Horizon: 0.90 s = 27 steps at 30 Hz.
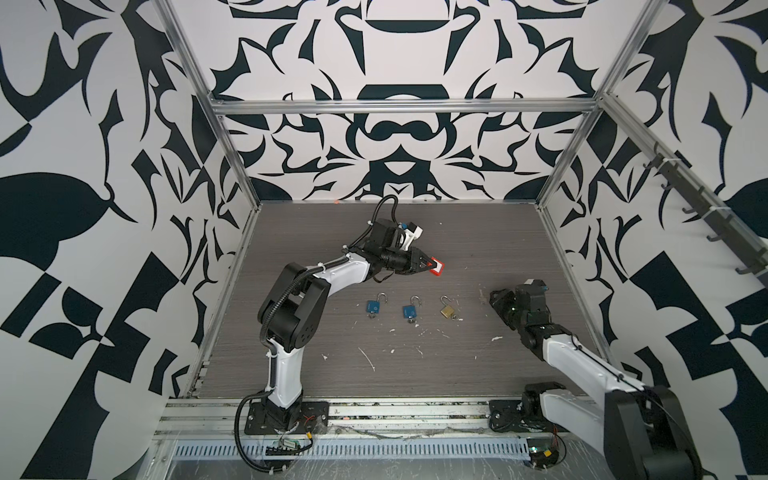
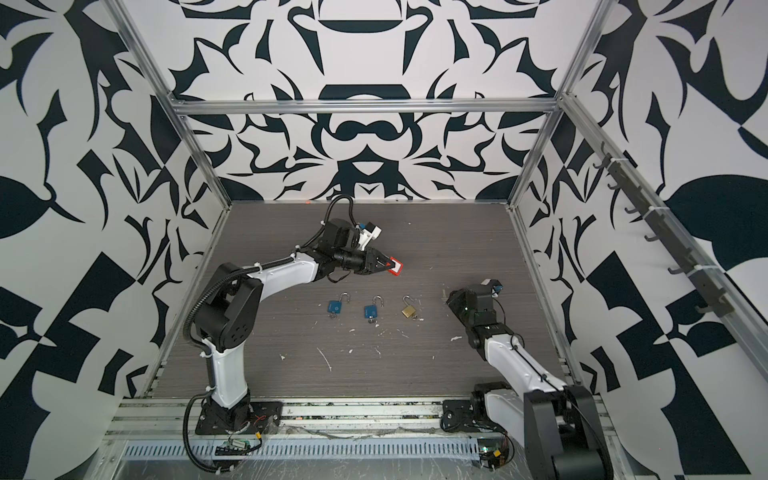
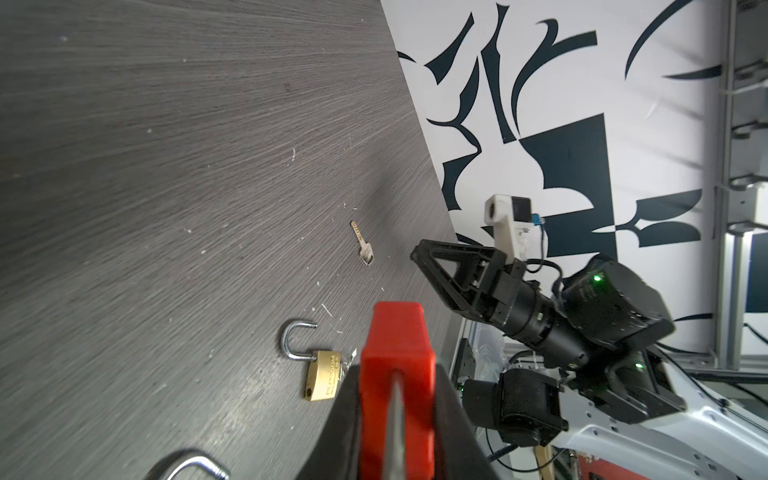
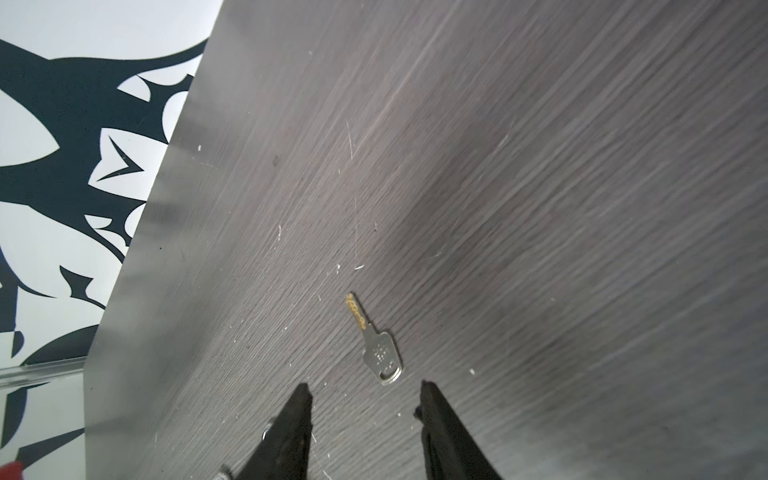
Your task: Lock with the key
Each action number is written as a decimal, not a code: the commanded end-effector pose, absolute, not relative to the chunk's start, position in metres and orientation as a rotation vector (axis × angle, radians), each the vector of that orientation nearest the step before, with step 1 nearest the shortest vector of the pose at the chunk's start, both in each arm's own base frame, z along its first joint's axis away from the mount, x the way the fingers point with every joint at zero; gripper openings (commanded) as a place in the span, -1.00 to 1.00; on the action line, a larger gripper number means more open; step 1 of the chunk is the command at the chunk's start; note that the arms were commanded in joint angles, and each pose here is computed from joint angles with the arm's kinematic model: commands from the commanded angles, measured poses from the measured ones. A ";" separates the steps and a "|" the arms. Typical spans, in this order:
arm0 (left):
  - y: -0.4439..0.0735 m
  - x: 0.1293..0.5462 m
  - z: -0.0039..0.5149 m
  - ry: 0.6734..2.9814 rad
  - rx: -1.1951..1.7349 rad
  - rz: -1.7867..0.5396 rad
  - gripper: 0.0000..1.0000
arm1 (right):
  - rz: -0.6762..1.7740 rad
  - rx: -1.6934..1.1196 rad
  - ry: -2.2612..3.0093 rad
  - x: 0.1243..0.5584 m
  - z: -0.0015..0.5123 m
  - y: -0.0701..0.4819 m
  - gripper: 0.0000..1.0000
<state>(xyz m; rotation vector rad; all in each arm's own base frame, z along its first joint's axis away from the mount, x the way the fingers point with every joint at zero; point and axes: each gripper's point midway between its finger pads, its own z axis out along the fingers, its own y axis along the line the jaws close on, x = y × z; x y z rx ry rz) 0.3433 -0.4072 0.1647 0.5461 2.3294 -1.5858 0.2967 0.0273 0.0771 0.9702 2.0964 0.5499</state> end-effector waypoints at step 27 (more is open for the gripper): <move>-0.521 0.281 0.068 2.404 1.394 -1.606 -1.00 | 0.504 0.777 2.027 0.294 0.143 0.023 -0.13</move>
